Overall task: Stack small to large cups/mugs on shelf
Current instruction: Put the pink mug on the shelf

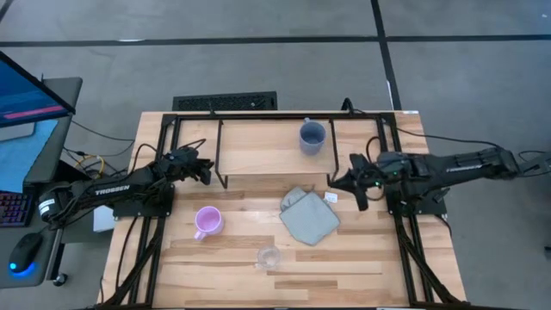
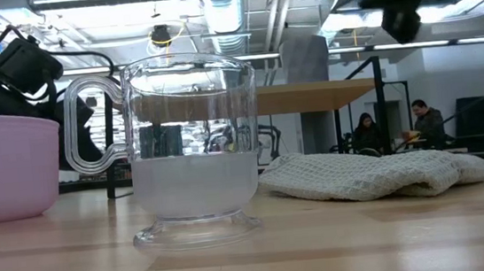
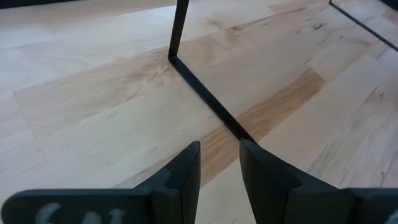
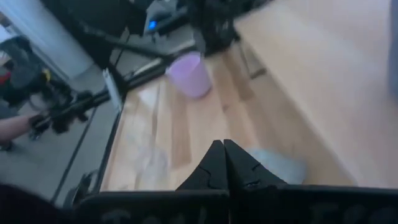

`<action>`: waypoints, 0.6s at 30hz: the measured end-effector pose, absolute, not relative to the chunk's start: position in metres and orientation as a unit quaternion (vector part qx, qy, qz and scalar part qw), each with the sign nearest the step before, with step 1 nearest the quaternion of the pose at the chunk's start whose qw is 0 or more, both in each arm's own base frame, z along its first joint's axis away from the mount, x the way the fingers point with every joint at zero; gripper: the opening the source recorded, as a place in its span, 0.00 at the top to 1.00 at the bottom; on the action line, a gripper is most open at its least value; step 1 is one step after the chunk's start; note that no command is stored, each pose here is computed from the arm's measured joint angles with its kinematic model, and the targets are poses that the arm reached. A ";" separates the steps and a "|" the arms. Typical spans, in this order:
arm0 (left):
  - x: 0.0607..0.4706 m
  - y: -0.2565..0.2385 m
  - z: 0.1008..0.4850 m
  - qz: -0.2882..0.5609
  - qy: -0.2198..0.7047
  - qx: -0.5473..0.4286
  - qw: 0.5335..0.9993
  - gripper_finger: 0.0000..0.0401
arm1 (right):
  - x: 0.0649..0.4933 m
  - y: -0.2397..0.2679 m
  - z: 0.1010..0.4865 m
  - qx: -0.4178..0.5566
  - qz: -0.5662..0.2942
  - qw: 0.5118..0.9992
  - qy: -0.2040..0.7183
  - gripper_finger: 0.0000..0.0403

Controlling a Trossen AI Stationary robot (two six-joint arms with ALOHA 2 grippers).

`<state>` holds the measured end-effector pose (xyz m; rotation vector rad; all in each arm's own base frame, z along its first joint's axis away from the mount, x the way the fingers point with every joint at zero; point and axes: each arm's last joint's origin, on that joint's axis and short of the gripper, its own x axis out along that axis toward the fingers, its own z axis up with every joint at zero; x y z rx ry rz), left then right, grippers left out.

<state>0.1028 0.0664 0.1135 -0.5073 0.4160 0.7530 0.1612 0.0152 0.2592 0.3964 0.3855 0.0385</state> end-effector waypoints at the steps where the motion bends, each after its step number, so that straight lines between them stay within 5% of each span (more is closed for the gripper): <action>1: 0.103 0.066 0.114 0.361 0.198 -0.243 0.878 0.74 | 0.158 0.017 0.255 0.200 0.021 0.959 0.198 1.00; 18: 0.103 0.067 0.114 0.365 0.200 -0.238 0.878 0.74 | 0.147 0.019 0.237 0.237 -0.016 0.955 0.178 0.99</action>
